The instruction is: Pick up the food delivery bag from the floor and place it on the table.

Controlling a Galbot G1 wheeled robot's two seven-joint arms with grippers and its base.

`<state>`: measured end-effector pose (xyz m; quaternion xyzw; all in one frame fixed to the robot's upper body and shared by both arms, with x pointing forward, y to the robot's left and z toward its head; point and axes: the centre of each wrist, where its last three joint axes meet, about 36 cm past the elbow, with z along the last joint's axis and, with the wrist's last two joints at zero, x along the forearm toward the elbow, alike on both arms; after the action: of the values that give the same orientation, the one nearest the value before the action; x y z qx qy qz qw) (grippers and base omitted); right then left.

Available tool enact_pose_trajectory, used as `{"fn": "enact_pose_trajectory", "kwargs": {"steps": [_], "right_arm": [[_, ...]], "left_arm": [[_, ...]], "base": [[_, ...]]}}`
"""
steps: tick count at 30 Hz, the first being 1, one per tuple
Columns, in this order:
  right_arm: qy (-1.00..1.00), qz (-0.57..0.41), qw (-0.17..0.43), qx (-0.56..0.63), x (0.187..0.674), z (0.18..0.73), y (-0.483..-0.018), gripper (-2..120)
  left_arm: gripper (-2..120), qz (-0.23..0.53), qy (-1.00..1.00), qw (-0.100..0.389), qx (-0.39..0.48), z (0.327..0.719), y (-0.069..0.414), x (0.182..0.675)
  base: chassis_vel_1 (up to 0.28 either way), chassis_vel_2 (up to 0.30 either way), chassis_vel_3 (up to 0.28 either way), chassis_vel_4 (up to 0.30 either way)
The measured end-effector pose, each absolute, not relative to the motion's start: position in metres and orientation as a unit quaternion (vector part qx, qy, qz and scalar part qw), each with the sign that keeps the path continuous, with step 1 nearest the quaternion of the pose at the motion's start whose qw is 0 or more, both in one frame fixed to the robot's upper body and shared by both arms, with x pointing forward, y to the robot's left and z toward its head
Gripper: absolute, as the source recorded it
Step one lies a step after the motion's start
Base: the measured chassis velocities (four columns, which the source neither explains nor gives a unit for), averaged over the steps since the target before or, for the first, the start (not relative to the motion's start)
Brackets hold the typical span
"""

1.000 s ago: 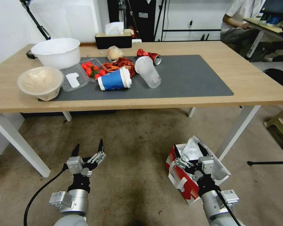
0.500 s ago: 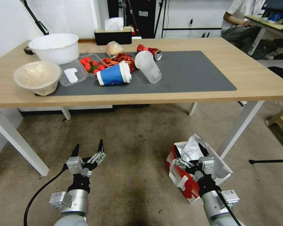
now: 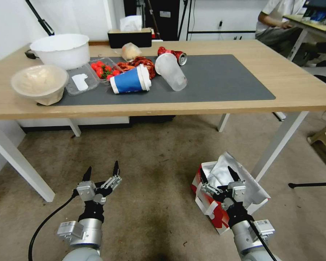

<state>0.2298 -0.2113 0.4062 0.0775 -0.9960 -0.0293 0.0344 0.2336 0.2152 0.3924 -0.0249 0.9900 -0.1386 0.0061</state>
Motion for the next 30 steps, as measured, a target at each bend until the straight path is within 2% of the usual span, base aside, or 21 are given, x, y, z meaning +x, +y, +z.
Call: {"fn": "enact_pose_trajectory", "kwargs": {"steps": [30], "right_arm": [[-0.996, -0.027, 0.033, 0.077, 0.2272, 0.4078, -0.2128, 100]], "left_arm": [[100, -0.138, 0.99, 0.006, -0.021, 0.3903, 0.2134, 0.2323]], "base": [[0.0, 0.0, 0.0, 0.0]]}}
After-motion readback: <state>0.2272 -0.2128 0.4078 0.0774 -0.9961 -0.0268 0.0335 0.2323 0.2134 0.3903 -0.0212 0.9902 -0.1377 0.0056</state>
